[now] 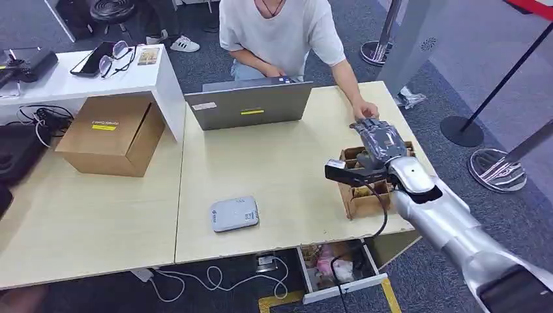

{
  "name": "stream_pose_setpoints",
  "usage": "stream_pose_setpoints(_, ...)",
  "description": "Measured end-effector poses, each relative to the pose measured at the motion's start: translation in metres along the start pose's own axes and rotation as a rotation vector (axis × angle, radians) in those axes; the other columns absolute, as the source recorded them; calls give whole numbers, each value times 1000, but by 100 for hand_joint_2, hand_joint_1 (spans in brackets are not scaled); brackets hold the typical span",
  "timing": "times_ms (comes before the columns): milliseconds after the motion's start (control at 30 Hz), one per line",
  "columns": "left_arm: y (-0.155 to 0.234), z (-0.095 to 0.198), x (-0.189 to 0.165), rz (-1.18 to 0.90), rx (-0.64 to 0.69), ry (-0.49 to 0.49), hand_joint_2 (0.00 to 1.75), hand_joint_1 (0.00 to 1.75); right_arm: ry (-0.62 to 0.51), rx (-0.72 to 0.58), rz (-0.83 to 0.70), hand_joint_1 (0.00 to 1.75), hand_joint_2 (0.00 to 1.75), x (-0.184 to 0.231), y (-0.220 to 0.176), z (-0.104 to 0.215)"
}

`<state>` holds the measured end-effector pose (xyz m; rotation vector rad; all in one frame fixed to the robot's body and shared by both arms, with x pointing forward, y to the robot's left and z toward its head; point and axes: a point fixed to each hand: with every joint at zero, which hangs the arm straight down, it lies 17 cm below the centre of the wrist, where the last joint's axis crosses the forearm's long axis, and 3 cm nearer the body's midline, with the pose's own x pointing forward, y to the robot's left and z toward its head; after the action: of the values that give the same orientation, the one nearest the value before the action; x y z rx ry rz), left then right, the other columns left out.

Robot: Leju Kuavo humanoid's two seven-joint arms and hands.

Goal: Pass the card to the sensor for recognition and then transmit it.

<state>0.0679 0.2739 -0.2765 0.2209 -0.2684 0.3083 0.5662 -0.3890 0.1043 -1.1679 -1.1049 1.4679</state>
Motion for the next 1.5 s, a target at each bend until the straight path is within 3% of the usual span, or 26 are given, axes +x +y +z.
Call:
stream_pose_setpoints(1033,7,1,-8,43,22,8,0,0,19,32,-16,66,175,-18,15,18)
stream_pose_setpoints(1367,6,2,-8,43,21,3,0,0,23,63,-20,79,175,-17,34,27)
stream_pose_setpoints(1500,4,2,-8,44,15,-2,0,0,25,59,-20,93,175,-19,32,27)
